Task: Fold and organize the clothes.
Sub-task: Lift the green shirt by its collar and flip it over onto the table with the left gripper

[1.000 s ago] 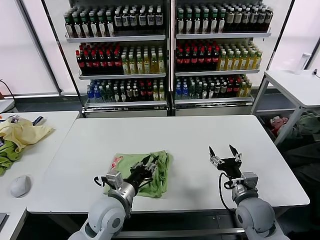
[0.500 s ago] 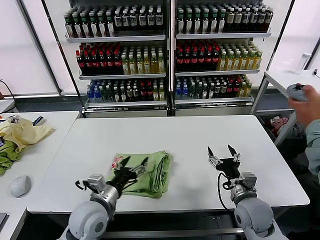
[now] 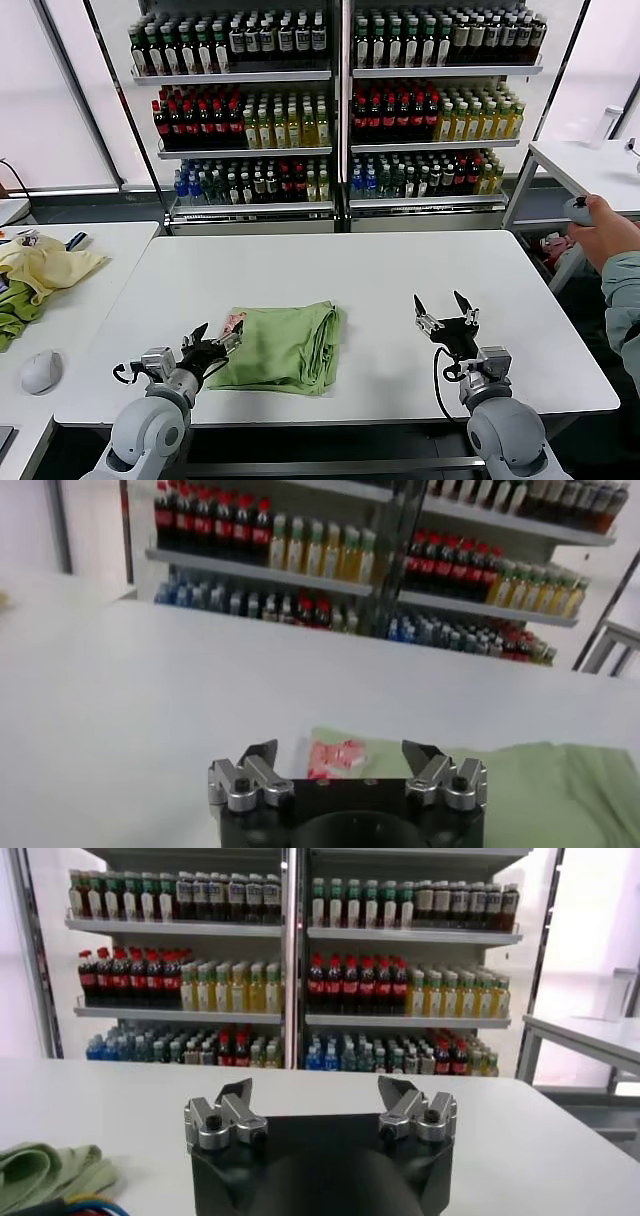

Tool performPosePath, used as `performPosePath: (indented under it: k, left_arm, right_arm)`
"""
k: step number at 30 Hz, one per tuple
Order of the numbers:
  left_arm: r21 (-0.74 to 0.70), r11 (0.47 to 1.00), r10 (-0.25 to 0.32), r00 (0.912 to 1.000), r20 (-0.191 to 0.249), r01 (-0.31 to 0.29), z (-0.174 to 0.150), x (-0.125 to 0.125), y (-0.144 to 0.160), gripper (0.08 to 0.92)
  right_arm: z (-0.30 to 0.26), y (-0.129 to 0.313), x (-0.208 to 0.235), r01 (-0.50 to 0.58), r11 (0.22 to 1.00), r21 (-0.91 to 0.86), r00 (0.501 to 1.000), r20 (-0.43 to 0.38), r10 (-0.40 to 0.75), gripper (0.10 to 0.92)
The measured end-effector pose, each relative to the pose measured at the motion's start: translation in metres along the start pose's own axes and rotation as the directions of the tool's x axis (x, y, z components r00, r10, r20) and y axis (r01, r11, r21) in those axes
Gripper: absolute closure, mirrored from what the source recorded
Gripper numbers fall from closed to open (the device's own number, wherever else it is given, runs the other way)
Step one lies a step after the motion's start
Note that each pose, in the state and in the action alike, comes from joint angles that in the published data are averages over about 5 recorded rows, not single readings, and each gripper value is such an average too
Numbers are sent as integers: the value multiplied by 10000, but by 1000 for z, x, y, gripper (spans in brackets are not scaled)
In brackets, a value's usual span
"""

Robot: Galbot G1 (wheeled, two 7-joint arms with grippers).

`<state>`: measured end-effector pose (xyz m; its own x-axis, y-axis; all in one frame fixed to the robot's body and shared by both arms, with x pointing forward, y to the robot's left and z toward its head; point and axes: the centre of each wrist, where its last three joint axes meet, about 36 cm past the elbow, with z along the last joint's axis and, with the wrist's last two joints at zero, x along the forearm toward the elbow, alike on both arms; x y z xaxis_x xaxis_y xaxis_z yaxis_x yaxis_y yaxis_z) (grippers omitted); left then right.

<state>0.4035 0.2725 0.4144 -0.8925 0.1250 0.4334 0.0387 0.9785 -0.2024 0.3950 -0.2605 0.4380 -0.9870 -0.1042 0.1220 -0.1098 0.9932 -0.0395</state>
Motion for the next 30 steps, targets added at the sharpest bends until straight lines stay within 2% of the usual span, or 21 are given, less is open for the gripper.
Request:
performPosePath:
  k: [6, 13, 22, 30]
  left_arm:
    - [174, 9998, 32, 9988, -486, -23, 13, -7, 4, 177]
    - [271, 9996, 95, 9977, -666, -77, 19, -9, 5, 202]
    - [1019, 9927, 712, 9959, -559, -652, 23, -6, -2, 449]
    - [2103, 9748, 825, 9961, -320, -739, 19, -12, 5, 666]
  right_arm:
    - [-2, -2, 1, -35, 10000, 28, 10000, 58, 35, 200]
    - [-4, -2, 2, -49, 10000, 42, 9999, 108, 49, 200]
    - [-4, -1, 0, -50, 10000, -4, 9999, 114, 50, 200]
    - [-1, -2, -1, -86, 10000, -27, 10000, 37, 86, 200]
